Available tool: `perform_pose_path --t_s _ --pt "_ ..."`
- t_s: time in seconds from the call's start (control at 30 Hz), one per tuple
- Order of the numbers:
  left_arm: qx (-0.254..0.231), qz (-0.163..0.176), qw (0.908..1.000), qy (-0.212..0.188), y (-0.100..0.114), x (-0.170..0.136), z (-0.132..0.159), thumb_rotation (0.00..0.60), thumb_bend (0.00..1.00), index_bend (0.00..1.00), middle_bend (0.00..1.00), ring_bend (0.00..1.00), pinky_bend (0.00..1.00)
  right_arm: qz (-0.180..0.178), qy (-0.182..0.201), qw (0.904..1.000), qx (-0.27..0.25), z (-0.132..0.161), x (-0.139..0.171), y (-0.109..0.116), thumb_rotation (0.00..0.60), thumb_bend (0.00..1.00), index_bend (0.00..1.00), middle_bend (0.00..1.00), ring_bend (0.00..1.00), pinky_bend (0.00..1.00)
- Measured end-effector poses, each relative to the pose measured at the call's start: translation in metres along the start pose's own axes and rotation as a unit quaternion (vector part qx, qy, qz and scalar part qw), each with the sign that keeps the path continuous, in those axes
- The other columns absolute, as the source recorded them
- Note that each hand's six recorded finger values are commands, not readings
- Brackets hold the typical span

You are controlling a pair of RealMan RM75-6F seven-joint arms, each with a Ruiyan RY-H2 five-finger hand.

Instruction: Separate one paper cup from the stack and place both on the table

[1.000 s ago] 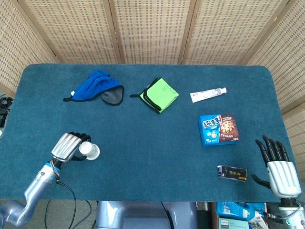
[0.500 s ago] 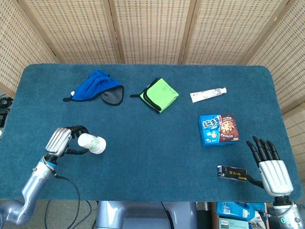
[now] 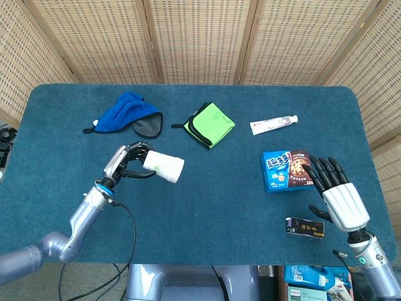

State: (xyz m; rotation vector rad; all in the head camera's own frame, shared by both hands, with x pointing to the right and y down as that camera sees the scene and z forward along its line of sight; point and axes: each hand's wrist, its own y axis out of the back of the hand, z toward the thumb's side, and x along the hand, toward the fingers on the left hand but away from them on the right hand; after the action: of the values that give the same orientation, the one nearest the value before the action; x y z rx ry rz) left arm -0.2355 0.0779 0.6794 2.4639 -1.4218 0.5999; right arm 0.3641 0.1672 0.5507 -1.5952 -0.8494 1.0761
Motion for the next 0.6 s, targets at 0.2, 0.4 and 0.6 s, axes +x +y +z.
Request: perform_pose_path --t_s 0.2,0.4,0.6 --pt "-0.026 -0.018 0.9995 0.003 -0.028 0.027 0.005 0.600 0.13 0.52 0.53 0.51 0.54 -0.055 0.057 0.9968 -0.009 0.008 -0.019 0.011 0.600 0.13 0.31 0.22 0.10 0.00" --pt "-0.044 -0.039 0.9983 0.001 -0.056 0.049 0.015 0.600 0.13 0.52 0.53 0.51 0.54 -0.094 0.127 0.9874 0.008 0.022 -0.047 0.018 0.600 0.16 0.33 0.23 0.11 0.00" --pt "-0.061 -0.054 0.9966 0.006 -0.080 0.066 0.023 0.600 0.13 0.52 0.53 0.51 0.54 -0.092 0.167 0.9814 0.022 0.038 -0.077 0.014 0.600 0.20 0.37 0.23 0.12 0.01"
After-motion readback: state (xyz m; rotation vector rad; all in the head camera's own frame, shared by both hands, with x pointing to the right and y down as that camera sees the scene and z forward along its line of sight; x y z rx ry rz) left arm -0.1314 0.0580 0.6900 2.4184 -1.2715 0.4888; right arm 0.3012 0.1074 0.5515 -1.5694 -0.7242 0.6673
